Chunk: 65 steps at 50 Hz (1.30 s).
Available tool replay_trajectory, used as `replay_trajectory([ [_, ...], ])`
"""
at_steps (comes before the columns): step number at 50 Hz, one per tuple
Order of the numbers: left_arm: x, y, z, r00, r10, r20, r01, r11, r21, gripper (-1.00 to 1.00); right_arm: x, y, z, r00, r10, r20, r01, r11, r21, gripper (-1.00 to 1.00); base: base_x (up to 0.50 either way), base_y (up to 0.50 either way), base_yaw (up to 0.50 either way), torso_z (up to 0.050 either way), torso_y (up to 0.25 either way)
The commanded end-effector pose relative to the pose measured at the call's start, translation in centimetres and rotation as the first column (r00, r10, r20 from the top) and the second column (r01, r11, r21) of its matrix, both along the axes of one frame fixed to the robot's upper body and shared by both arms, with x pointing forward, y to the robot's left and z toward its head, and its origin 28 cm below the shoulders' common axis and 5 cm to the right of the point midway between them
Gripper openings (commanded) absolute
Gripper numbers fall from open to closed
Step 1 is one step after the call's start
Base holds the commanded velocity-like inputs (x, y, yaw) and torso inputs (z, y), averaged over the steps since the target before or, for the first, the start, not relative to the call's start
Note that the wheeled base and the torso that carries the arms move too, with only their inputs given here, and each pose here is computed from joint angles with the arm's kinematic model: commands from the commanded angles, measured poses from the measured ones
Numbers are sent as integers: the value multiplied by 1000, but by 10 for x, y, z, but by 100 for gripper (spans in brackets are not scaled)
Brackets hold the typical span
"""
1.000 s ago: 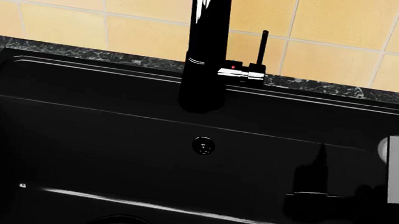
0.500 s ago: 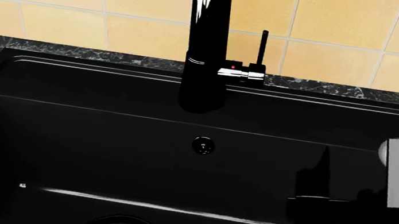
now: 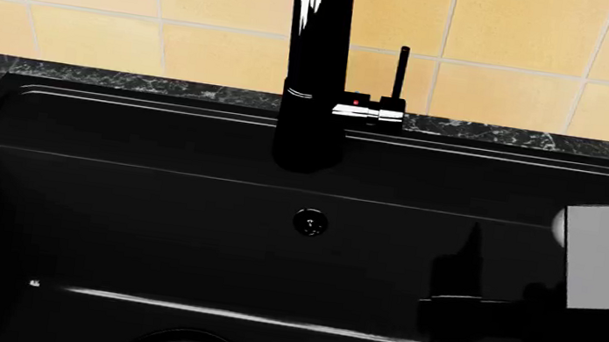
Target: Pick the pan and sponge and place them into the sink. Then turn on the water.
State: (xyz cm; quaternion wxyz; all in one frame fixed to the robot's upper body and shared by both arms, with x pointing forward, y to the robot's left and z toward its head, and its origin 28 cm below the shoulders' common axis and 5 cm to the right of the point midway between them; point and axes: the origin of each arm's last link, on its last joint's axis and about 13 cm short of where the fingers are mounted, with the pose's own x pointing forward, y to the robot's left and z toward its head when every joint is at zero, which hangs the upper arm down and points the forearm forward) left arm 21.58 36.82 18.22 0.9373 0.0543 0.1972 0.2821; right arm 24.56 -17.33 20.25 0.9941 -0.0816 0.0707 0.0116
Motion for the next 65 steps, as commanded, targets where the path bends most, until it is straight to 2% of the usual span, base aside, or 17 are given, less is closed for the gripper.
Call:
replay_trajectory([
  [1, 10, 13, -7, 1000, -7, -11, 7, 999, -36, 100, 3, 2, -2, 1000, 17, -10, -16, 1000, 12, 100, 0, 0, 0, 0, 0],
  [11, 19, 22, -23, 998, 13, -57, -16, 998, -60, 100, 4, 3, -3, 1000, 24, -13, -24, 1000, 14, 100, 0, 0, 0, 0, 0],
  [29, 18, 32, -42, 993, 6, -120, -16, 996, -84, 100, 2, 3, -3, 1000, 22, -15, -21, 1000, 14, 100, 0, 0, 0, 0, 0],
  [37, 20, 26, -49, 990, -2, -140, -12, 996, -94, 100, 2, 3, -4, 1000, 26, -17, -26, 1000, 16, 100, 0, 0, 0, 0, 0],
  [51, 20, 26, -55, 987, -21, -158, 3, 993, -114, 100, 4, 4, -2, 999, 31, -20, -31, 999, 14, 100, 0, 0, 0, 0, 0],
  [52, 19, 26, -55, 987, -22, -157, 4, 994, -111, -100, 3, 4, -3, 999, 32, -20, -32, 999, 13, 100, 0, 0, 0, 0, 0],
  [62, 20, 25, -47, 992, -19, -127, 6, 995, -95, -100, 2, 3, -5, 999, 32, -25, -31, 999, 24, 100, 0, 0, 0, 0, 0],
  [65, 23, 18, -40, 994, -28, -108, 18, 996, -88, -100, 3, 2, -5, 999, 29, -25, -28, 999, 26, 100, 0, 0, 0, 0, 0],
])
